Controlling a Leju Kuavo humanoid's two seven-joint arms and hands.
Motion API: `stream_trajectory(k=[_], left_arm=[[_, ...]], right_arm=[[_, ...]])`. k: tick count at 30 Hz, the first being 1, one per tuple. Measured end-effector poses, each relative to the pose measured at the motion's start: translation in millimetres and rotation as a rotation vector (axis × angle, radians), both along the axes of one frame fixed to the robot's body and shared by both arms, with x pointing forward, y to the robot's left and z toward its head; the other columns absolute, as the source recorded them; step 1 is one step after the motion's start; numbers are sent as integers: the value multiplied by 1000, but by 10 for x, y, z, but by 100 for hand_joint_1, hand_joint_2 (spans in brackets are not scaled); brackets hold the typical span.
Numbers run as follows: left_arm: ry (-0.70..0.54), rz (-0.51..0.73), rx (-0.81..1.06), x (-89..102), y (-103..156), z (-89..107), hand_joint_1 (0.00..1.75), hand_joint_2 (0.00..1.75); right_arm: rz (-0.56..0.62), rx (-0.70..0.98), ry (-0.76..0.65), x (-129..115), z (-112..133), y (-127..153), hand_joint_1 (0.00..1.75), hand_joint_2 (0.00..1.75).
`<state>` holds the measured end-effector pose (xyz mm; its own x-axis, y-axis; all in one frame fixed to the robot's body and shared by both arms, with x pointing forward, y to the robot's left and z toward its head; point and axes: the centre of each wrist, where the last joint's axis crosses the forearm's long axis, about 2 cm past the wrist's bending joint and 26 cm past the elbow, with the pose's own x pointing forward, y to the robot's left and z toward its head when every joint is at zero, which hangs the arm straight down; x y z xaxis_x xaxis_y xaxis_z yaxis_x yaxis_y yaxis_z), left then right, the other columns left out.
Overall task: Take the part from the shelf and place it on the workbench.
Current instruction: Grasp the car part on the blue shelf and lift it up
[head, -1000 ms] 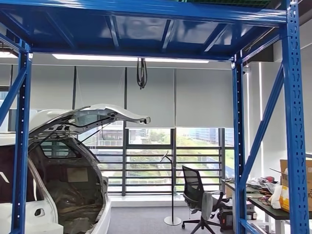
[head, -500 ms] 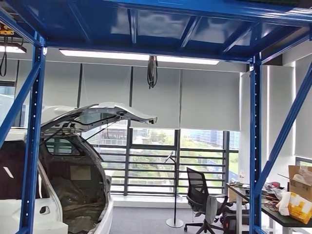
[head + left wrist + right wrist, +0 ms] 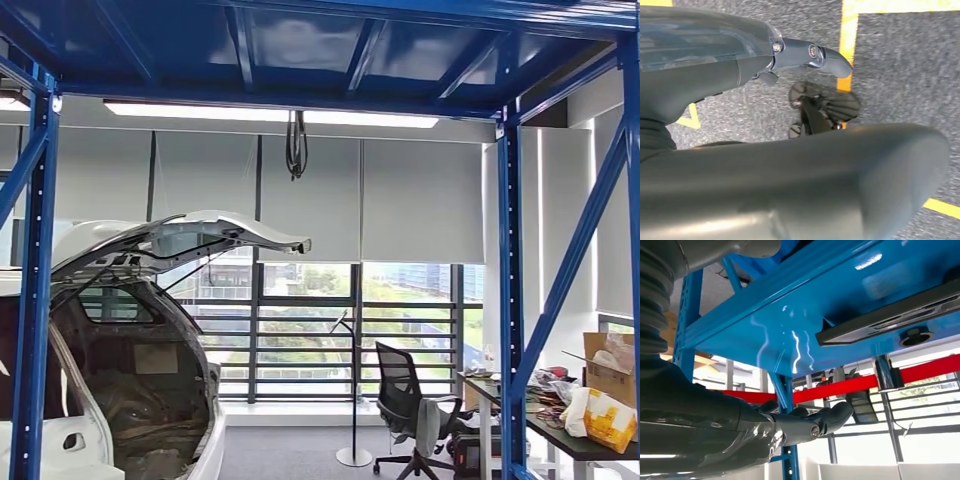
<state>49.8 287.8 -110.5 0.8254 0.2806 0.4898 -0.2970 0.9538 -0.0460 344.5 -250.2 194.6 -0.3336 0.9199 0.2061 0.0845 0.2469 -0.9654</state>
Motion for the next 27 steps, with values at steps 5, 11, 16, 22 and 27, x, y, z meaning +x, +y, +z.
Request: stream_trajectory(k=[5, 11, 16, 22, 27], left_arm=[[-3, -1, 2, 12, 2, 1, 0, 0], [-7, -1, 8, 20, 14, 2, 0, 0], [-6, 0, 10, 12, 14, 1, 0, 0], [-9, 0, 11, 23, 14, 3, 0, 0], [-9, 0, 14, 16, 25, 2, 0, 0]], right_arm=[[-2, 6, -16, 2, 20, 5, 0, 175], [-18, 5, -63, -7, 65, 2, 0, 175], [-87, -29, -205, -67, 168, 47, 0, 175], [-119, 27, -313, -125, 476, 91, 0, 175], [-125, 47, -316, -137, 509, 90, 0, 175]])
